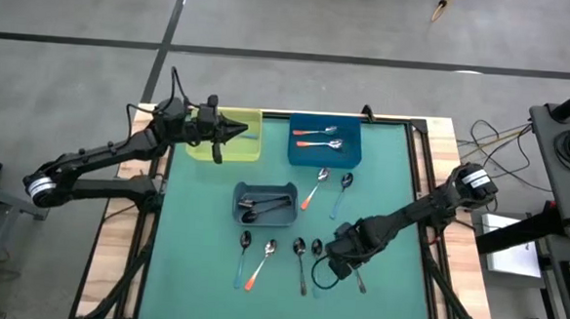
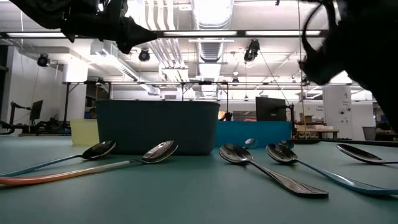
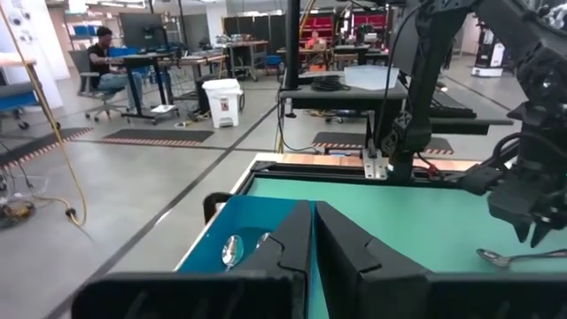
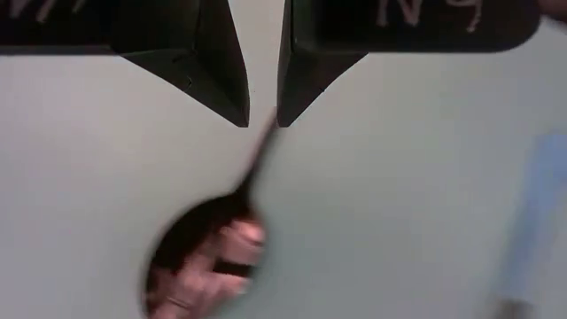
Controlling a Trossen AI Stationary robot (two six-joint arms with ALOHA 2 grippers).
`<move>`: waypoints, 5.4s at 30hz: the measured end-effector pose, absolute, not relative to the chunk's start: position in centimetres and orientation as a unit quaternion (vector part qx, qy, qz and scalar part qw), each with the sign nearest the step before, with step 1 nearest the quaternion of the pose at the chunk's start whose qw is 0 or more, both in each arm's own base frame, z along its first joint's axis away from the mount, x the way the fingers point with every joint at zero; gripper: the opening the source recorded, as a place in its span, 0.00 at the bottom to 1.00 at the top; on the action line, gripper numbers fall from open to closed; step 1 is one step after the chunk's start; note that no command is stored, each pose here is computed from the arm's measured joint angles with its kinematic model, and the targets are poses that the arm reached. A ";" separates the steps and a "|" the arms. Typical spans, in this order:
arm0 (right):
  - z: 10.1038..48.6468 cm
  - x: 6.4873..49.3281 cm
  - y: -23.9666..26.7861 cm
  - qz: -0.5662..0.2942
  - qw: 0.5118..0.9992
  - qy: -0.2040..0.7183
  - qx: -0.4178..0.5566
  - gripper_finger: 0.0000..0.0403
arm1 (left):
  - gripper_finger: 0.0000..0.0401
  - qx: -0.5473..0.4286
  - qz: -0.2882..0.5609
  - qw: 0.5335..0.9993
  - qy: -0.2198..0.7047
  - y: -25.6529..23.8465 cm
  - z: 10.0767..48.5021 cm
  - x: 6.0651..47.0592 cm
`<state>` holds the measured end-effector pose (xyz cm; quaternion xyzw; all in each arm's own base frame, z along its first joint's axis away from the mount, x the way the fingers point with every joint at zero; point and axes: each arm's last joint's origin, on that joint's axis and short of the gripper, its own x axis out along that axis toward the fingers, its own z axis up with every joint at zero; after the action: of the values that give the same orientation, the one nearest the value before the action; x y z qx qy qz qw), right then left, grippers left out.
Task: Sort silverware by color (type)
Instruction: Put the black spoon into the gray bin
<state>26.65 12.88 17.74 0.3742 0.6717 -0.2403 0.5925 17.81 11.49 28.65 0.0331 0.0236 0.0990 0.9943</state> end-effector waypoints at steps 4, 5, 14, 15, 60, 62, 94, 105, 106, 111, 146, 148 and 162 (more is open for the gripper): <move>17.0 26.0 12.6 -0.255 0.584 0.664 0.392 0.14 | 0.00 0.047 0.098 0.994 0.025 11.5 28.6 17.8; 16.9 25.9 12.6 -0.251 0.587 0.659 0.397 0.15 | 0.00 0.049 0.099 0.994 0.025 11.5 28.6 17.8; 16.0 26.0 12.6 -0.256 0.590 0.646 0.411 0.19 | 0.00 0.049 0.098 0.994 0.027 11.5 28.6 17.9; 16.0 26.2 12.7 -0.254 0.591 0.642 0.418 0.19 | 0.00 0.048 0.098 0.994 0.027 11.5 28.6 17.9; 14.2 25.6 12.3 -0.263 0.614 0.626 0.402 0.04 | 0.00 0.047 0.099 0.994 0.029 11.6 28.5 17.9; 14.4 25.6 12.3 -0.259 0.617 0.625 0.403 0.03 | 0.00 0.049 0.098 0.994 0.027 11.6 28.6 18.0; 30.2 29.3 -0.7 -0.164 0.860 0.346 0.338 0.02 | 0.00 0.201 0.208 0.957 -0.005 14.5 32.5 16.0; 34.1 35.5 -7.7 -0.110 0.897 0.369 0.216 0.02 | 0.00 0.187 0.269 0.944 0.028 16.6 31.9 13.9; 34.2 36.0 -8.2 -0.100 0.898 0.374 0.208 0.02 | 0.00 0.184 0.272 0.944 0.032 16.7 31.8 13.8; 34.5 38.6 -9.9 -0.053 0.898 0.404 0.167 0.02 | 0.00 0.178 0.285 0.941 0.041 17.1 31.6 13.3; 29.9 47.4 -6.7 0.092 0.881 0.462 0.040 0.02 | 0.00 0.113 0.282 0.950 0.068 12.3 32.6 9.7; 30.0 47.6 -6.4 0.094 0.884 0.456 0.038 0.02 | 0.00 0.114 0.283 0.950 0.066 12.1 32.7 9.6; 28.9 48.4 -4.1 0.112 0.888 0.444 0.032 0.02 | 0.00 0.107 0.257 0.959 0.061 12.1 32.7 9.7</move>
<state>48.40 -4.09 28.88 0.0319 0.4444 0.1115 0.8883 9.72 12.05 32.69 0.1069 0.0607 0.2568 0.9586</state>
